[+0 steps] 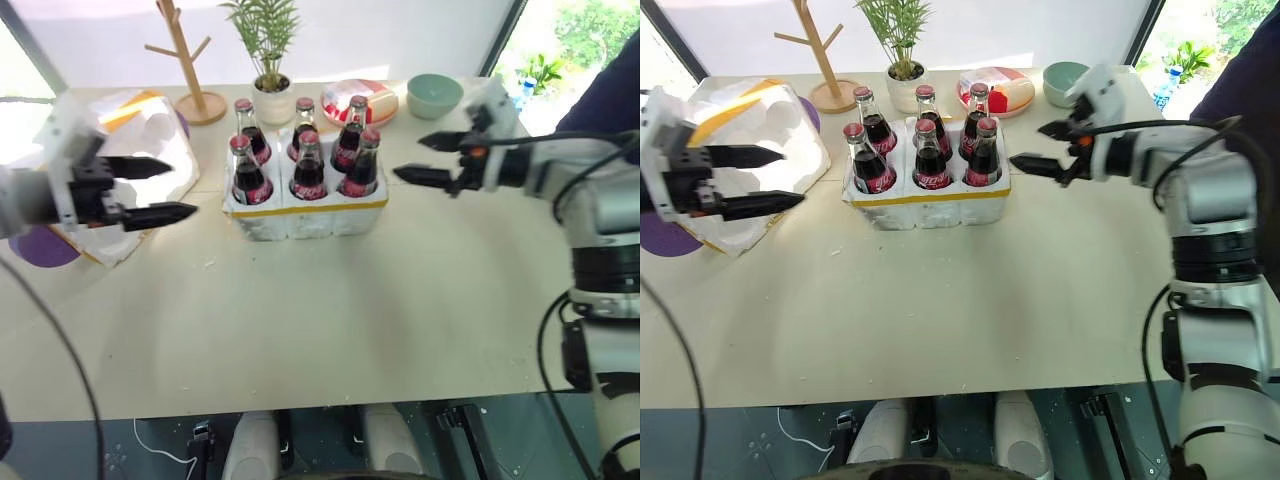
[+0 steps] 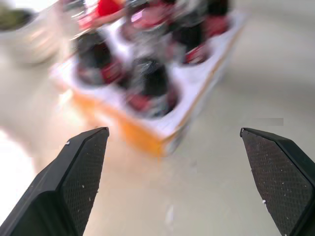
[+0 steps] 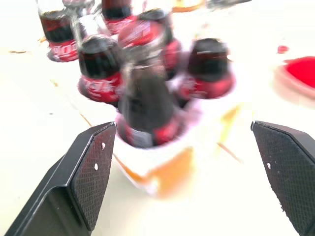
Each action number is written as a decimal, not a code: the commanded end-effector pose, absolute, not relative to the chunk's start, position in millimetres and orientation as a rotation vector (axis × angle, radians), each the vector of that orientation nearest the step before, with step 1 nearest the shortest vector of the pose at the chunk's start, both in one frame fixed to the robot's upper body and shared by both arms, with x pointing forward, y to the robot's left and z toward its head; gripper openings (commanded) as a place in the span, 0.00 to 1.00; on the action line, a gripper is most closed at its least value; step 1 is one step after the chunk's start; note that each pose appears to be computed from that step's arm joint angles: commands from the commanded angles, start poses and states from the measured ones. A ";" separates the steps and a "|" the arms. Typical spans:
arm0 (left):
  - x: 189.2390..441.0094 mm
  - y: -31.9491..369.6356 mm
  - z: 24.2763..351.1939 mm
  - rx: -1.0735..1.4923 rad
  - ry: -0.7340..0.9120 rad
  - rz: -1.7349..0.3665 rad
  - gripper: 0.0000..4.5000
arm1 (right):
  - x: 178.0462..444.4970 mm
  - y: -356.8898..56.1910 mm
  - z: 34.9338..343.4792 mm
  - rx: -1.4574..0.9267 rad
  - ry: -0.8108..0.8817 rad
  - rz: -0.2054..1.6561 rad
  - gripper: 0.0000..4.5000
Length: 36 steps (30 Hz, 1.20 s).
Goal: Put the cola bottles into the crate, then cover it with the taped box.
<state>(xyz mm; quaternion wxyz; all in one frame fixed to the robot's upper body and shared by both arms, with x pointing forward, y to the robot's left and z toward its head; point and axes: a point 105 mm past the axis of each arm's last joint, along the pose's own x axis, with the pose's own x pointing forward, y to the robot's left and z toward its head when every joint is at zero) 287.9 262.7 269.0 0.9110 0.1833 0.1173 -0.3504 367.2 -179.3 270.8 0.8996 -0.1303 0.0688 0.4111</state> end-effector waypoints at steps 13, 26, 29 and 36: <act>173.1 429.1 282.0 0.451 0.648 -0.175 1.00 | 364.8 -191.5 305.3 -0.295 0.048 0.910 0.99; 256.1 432.9 235.0 0.454 0.749 -0.297 1.00 | 292.9 -168.2 333.9 -0.326 -0.064 1.289 0.99; 275.5 428.3 228.7 0.437 0.752 -0.312 1.00 | 277.4 -167.1 336.9 -0.318 -0.078 1.326 0.99; 306.7 415.3 216.6 0.428 0.767 -0.346 1.00 | 269.1 -167.4 339.7 -0.299 -0.096 1.296 0.99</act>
